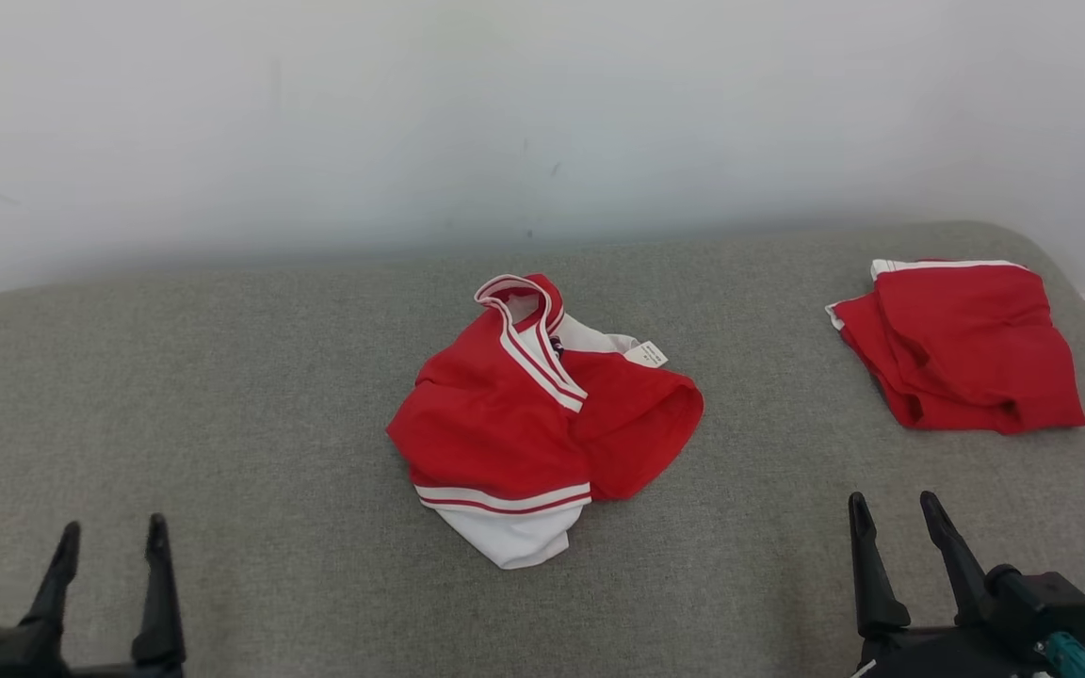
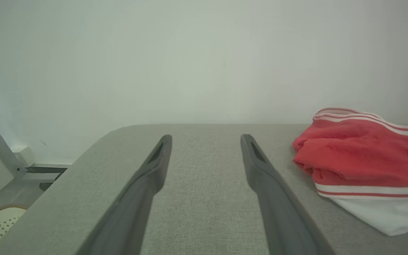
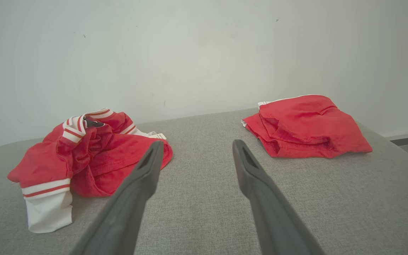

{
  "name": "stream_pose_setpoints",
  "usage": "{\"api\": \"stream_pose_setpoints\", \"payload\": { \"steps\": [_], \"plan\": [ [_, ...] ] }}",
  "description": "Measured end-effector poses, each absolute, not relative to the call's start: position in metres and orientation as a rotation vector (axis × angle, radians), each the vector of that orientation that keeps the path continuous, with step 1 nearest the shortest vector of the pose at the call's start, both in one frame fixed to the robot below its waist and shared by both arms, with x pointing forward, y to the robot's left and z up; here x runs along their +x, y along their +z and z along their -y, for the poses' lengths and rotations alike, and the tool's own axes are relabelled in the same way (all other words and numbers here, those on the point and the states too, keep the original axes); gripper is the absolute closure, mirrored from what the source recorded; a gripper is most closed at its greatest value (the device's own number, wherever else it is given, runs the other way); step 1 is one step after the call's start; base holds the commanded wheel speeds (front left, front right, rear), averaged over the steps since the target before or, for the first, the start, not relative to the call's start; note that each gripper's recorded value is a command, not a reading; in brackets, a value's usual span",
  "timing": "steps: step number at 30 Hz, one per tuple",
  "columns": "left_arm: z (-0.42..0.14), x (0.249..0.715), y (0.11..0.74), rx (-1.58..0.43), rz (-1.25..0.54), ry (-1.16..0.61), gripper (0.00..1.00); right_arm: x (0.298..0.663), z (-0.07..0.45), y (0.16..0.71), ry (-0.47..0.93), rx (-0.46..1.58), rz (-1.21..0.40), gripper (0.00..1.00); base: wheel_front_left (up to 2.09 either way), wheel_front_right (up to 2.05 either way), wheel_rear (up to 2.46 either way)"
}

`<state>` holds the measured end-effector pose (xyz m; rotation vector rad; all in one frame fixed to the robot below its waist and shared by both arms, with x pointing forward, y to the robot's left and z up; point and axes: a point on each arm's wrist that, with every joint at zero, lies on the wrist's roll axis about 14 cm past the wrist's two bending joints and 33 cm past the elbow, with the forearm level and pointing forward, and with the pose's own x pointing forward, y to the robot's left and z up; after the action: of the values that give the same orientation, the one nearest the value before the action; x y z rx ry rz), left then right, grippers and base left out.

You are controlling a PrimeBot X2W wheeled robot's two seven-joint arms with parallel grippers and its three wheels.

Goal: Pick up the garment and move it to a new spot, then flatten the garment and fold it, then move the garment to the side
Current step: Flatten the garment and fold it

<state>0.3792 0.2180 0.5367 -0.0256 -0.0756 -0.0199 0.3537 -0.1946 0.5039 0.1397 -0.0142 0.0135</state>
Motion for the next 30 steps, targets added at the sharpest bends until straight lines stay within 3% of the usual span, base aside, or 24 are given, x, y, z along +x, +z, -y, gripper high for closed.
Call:
{"api": "stream_pose_setpoints", "payload": {
  "steps": [7,18,30],
  "plan": [
    [-0.154,0.41,0.551,-0.037,0.104,-0.207,0.0,0.361,0.195,0.506,0.013,0.148,0.024,0.0,0.0,0.0,0.0],
    [-0.023,0.452,0.541,-0.025,0.043,-0.555,0.0,0.352,0.232,0.491,-0.11,0.156,0.005,0.0,0.0,0.0,0.0],
    [0.034,0.471,0.477,0.069,-0.151,-0.676,0.0,0.34,0.257,0.48,-0.198,0.163,-0.016,0.0,0.0,0.0,0.0]
  ]
}}
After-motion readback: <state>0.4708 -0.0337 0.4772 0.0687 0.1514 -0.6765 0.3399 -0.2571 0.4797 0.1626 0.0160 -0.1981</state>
